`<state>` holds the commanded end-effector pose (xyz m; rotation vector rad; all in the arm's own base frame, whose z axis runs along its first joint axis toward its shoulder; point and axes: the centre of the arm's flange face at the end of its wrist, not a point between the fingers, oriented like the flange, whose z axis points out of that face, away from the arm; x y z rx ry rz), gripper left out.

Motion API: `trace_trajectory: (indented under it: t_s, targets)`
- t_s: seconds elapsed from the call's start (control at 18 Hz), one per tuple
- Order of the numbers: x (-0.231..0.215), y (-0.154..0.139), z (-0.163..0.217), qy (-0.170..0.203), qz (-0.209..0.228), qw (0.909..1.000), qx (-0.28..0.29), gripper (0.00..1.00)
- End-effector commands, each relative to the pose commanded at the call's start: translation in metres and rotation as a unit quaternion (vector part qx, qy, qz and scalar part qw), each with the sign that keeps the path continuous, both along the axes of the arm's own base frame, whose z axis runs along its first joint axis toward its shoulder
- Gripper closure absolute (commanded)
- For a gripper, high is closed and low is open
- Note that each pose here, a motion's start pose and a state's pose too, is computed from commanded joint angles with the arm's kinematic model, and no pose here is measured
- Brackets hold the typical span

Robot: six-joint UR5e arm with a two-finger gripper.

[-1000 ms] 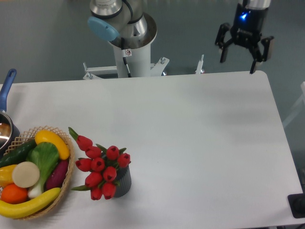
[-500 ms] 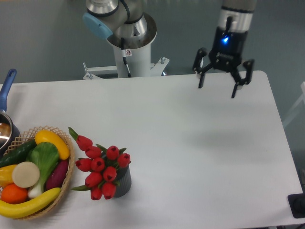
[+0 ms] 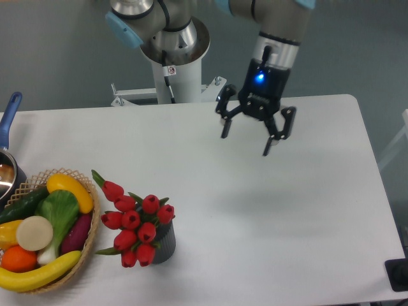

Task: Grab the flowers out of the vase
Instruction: 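Move the open gripper across the table toward the red tulips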

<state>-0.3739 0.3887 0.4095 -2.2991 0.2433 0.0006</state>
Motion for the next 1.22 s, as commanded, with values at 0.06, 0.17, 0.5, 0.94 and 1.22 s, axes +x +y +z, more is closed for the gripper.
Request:
trace_trajectory:
  t_s: [0.06, 0.17, 0.5, 0.94, 1.22]
  targets:
    - [0.008, 0.009, -0.004, -0.006, -0.011, 0.9999, -0.001, 0.00]
    - [0.022, 0.021, -0.013, -0.014, -0.028, 0.9995, -0.003, 0.00]
    - [0.046, 0.062, -0.025, -0.017, -0.081, 0.9962, 0.029, 0.00]
    - [0.040, 0.080, -0.041, -0.020, -0.092, 0.9952, 0.028, 0.00]
    - [0.033, 0.098, -0.051, -0.026, -0.101, 0.9942, 0.025, 0.00]
